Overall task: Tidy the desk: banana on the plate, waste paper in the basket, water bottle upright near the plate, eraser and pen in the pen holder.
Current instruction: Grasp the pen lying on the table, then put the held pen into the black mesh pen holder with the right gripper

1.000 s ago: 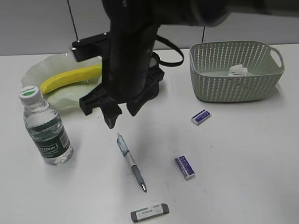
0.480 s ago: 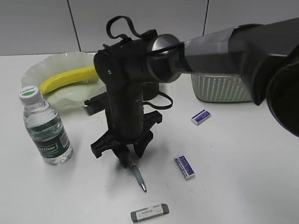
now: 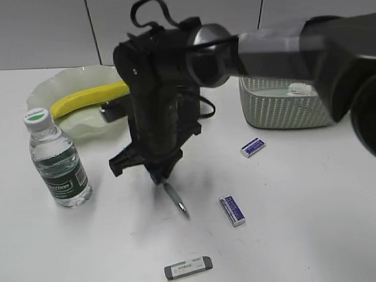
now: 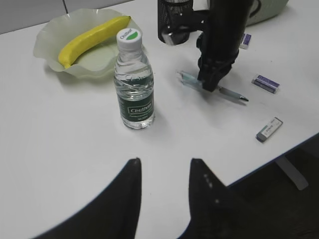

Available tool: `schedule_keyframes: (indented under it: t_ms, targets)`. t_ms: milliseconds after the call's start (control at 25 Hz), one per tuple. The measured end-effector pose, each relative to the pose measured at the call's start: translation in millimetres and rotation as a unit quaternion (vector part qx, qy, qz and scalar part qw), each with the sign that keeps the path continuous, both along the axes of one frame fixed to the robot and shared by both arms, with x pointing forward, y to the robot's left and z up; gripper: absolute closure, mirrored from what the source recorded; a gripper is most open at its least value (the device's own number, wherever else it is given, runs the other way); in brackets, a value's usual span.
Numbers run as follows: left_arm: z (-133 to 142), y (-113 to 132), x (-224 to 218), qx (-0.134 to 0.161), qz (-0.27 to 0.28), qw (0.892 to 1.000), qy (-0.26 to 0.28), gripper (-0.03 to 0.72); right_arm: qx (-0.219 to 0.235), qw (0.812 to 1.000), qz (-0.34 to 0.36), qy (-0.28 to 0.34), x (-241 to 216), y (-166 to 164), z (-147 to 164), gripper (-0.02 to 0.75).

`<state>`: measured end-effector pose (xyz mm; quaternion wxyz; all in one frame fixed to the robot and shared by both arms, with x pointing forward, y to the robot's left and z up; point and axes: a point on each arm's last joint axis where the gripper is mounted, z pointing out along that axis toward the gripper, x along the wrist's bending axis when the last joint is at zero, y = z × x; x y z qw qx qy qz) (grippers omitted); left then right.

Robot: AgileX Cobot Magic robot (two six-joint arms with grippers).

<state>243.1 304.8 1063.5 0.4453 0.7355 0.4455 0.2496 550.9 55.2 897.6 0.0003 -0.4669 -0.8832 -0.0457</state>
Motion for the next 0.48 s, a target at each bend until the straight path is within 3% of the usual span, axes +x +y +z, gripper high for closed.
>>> schedule_keyframes:
  t_ms: [120, 240, 360, 480]
  targets:
    - [0.0, 0.0, 0.0, 0.0, 0.0, 1.0, 0.0, 0.444, 0.026, 0.998, -0.006, -0.058, 5.3, -1.9, 41.5, 0.628]
    - [0.0, 0.0, 0.0, 0.0, 0.0, 1.0, 0.0, 0.444, 0.081, 0.986, -0.009, -0.144, 8.3, -6.0, 99.0, 0.628]
    - [0.0, 0.0, 0.0, 0.0, 0.0, 1.0, 0.0, 0.444, 0.141, 0.959, -0.02, -0.244, 8.8, -15.3, 159.5, 0.628]
    - [0.0, 0.0, 0.0, 0.0, 0.0, 1.0, 0.0, 0.444, 0.17, 0.93, -0.03, -0.326, 6.7, -29.3, 190.8, 0.628]
